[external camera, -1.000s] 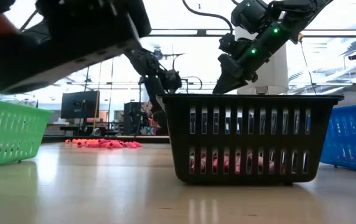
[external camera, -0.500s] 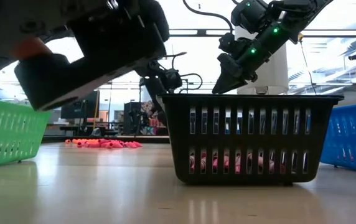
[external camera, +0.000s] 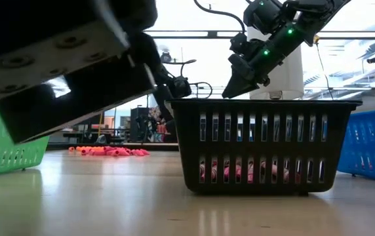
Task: Sort crayons
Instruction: Put the black crayon into the right blue bin
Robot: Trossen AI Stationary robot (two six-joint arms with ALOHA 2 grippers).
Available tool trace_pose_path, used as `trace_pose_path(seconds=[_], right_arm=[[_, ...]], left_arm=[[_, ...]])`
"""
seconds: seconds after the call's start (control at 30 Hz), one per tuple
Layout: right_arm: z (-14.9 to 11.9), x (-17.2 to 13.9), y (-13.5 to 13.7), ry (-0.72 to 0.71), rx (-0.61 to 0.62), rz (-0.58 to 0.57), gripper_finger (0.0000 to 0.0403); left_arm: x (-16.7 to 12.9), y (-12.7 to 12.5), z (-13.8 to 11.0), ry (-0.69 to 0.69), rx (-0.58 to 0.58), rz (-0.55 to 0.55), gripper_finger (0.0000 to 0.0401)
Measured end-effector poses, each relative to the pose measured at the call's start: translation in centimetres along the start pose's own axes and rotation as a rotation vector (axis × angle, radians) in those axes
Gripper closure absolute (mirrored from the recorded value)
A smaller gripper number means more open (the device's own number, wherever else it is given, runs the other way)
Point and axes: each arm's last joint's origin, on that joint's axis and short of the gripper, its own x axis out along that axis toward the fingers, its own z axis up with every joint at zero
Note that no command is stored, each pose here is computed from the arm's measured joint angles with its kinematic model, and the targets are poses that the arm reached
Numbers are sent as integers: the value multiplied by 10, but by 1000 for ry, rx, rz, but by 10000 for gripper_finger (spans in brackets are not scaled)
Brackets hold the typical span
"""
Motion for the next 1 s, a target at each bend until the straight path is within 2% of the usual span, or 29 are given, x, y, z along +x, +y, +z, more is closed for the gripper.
trace_pose_path(seconds=[0.23,0.33,0.47,0.6,0.7,0.8,1.0], right_arm=[[0,0,0,-3,4,6,234],[0,0,1,-3,4,10,234],[1,0,1,-5,1,11,234],[1,0,1,-8,-1,11,234],[2,0,1,-14,1,12,234],[1,0,1,-13,1,14,234],[1,0,1,-12,3,14,234]], left_arm=[[9,4,-12,19,-79,-56,232],[8,4,-12,20,-75,-69,232],[3,-11,-10,87,-16,-118,232],[-11,-39,-3,203,30,-198,232],[-20,-56,10,222,83,-177,232],[-23,-64,14,268,153,-153,232],[-23,-76,15,333,203,-147,232]])
